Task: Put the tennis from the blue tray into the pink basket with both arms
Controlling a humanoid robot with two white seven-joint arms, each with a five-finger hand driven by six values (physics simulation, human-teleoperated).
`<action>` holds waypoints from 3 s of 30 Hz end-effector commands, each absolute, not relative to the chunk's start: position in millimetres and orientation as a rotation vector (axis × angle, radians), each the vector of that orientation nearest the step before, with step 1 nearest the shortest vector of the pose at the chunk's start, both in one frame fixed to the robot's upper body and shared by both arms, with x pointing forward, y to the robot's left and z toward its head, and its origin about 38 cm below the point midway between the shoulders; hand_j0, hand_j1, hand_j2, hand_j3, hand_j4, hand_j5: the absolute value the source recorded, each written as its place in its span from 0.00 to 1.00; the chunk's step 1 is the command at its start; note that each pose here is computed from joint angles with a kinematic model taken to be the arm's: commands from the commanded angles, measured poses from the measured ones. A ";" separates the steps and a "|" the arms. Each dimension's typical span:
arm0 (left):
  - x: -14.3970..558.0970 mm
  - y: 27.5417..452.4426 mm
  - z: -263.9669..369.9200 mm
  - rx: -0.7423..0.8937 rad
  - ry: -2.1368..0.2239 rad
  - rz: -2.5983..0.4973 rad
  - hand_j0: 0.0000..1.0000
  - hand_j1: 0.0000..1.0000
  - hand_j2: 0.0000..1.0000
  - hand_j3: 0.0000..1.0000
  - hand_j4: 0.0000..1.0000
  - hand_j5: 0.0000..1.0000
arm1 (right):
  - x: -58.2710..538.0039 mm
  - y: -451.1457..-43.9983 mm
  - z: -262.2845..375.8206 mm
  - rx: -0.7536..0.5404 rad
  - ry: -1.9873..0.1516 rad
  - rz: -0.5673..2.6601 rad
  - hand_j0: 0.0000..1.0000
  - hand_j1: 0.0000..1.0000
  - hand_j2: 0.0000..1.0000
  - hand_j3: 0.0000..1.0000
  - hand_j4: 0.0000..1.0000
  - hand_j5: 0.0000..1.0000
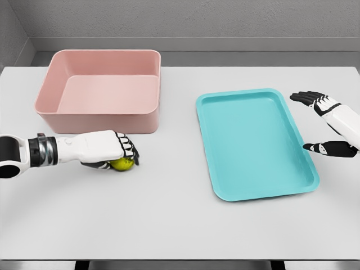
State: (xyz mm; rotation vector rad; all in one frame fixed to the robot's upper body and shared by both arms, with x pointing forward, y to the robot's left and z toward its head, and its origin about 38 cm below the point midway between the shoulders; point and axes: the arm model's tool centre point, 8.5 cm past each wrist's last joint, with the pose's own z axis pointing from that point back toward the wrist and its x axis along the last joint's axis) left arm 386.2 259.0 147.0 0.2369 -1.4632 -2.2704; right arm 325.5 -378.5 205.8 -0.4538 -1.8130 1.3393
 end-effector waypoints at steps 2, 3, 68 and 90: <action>386.3 259.4 147.9 0.233 -1.467 -2.262 0.60 0.60 0.60 0.60 0.60 0.60 | 325.2 -378.8 206.0 -0.449 -1.816 1.332 1.00 1.00 1.00 1.00 1.00 1.00; 386.8 258.9 149.4 0.235 -1.471 -2.262 0.60 0.60 0.60 0.60 0.60 0.60 | 325.2 -378.8 206.0 -0.449 -1.816 1.332 1.00 1.00 1.00 1.00 1.00 1.00; 486.4 331.4 284.7 0.544 -1.648 -1.836 0.61 0.61 0.61 0.61 0.61 0.61 | 318.8 -379.6 200.2 -0.411 -1.818 1.309 1.00 1.00 1.00 1.00 1.00 1.00; 466.3 379.1 285.3 0.584 -1.538 -1.819 1.00 1.00 1.00 1.00 1.00 1.00 | 319.3 -381.8 198.2 -0.411 -1.812 1.302 1.00 1.00 1.00 1.00 1.00 1.00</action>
